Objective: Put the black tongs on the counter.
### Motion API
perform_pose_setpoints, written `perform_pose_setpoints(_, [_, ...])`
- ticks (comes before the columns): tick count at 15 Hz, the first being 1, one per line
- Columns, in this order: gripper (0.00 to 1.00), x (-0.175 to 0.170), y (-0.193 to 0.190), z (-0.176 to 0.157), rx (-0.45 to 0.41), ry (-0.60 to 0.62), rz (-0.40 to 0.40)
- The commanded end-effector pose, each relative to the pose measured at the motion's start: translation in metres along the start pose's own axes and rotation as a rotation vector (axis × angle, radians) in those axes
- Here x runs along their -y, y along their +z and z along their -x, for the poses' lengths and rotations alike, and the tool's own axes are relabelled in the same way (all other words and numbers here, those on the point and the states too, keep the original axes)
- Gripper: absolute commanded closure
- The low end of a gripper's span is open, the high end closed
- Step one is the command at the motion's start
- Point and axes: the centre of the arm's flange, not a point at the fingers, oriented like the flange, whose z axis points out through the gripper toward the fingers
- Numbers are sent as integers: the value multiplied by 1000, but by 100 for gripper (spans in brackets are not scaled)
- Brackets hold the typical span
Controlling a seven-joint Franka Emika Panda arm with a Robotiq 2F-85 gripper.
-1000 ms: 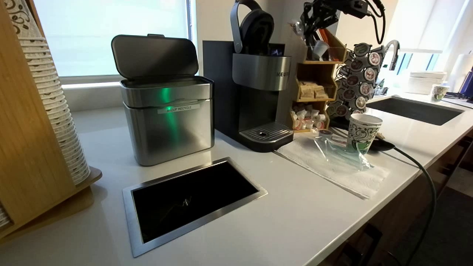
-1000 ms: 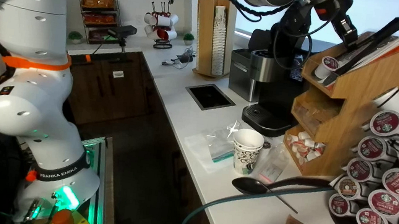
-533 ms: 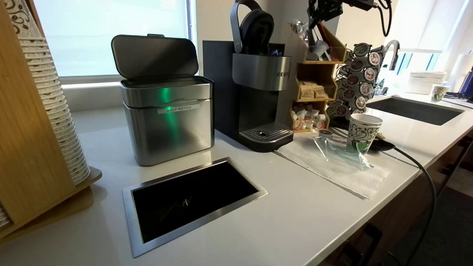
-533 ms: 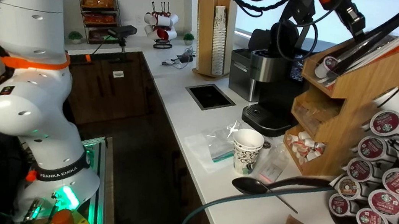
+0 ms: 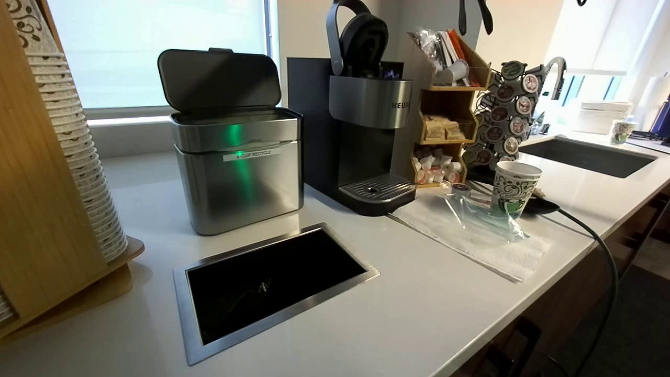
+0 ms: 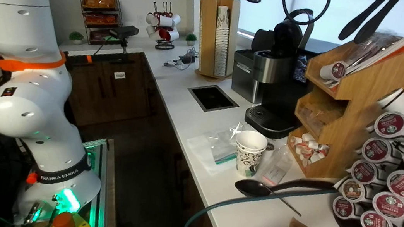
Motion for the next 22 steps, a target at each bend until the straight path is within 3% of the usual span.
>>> perform_pose_setpoints(1, [99,-3,-67,31,73,-33,-174])
perform_pose_setpoints(7, [99,-18,-154,71,202,35,-462])
perform_pose_setpoints(8, [99,-27,-162,75,228,74,-483])
perform_pose_setpoints(9, [95,3,-139,54,170,36,-437])
perform_pose_setpoints(12, [95,-17,-158,64,199,71,-469])
perform_pose_setpoints(14, [99,11,-158,75,249,-79,-455])
perform_pose_setpoints(17, [99,64,-174,107,303,-232,-521])
perform_pose_setpoints(22, [99,123,-185,159,404,-363,-745])
